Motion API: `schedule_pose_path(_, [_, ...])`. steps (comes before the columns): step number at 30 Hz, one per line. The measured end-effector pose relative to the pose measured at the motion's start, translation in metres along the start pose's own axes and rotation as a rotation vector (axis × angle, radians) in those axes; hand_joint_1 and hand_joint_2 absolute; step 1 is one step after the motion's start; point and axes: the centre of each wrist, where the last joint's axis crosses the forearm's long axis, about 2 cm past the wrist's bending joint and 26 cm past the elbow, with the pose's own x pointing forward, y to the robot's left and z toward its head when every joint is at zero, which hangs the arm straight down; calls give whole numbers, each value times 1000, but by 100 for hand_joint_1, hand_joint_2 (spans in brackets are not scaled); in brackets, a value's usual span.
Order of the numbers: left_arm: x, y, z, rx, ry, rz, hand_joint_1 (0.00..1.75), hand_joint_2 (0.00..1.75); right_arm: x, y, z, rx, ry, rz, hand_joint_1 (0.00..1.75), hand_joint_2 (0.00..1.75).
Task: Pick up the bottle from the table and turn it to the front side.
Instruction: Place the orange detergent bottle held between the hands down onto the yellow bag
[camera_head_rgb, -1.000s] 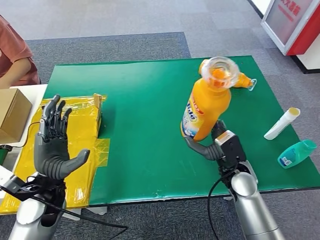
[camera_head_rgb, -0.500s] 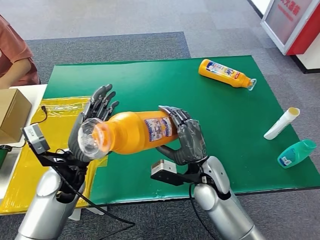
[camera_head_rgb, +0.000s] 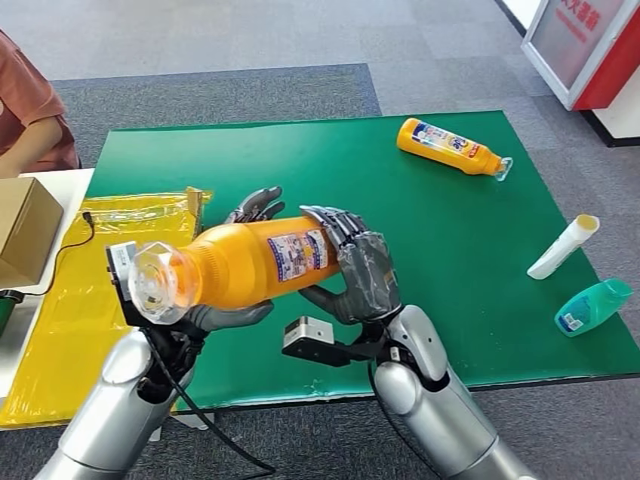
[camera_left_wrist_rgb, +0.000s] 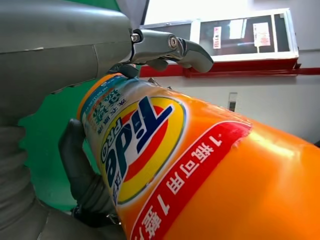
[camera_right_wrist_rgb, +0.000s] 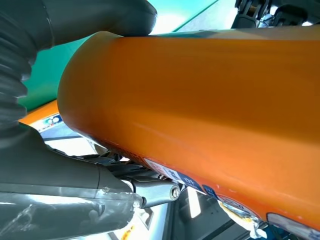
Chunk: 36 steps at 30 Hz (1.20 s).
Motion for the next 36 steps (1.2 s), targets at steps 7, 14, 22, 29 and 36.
schedule_pose_path(7, [1, 3, -7, -7, 33, -91, 0, 175, 0, 3, -2, 21, -4, 25, 175, 175])
schedule_pose_path(14, [2, 2, -14, 12, 73, -266, 0, 175, 0, 7, -1, 56, 18, 76, 175, 175])
schedule_pose_path(22, [5, 0, -16, 35, 87, -350, 171, 175, -11, 11, -1, 93, 52, 90, 175, 175])
schedule_pose_path(29, [5, -2, -16, 36, 84, -360, 175, 175, -16, 14, -1, 118, 68, 99, 175, 175])
schedule_pose_path(36, [7, -3, -17, 35, 76, -372, 175, 175, -18, 17, 2, 135, 76, 99, 175, 175])
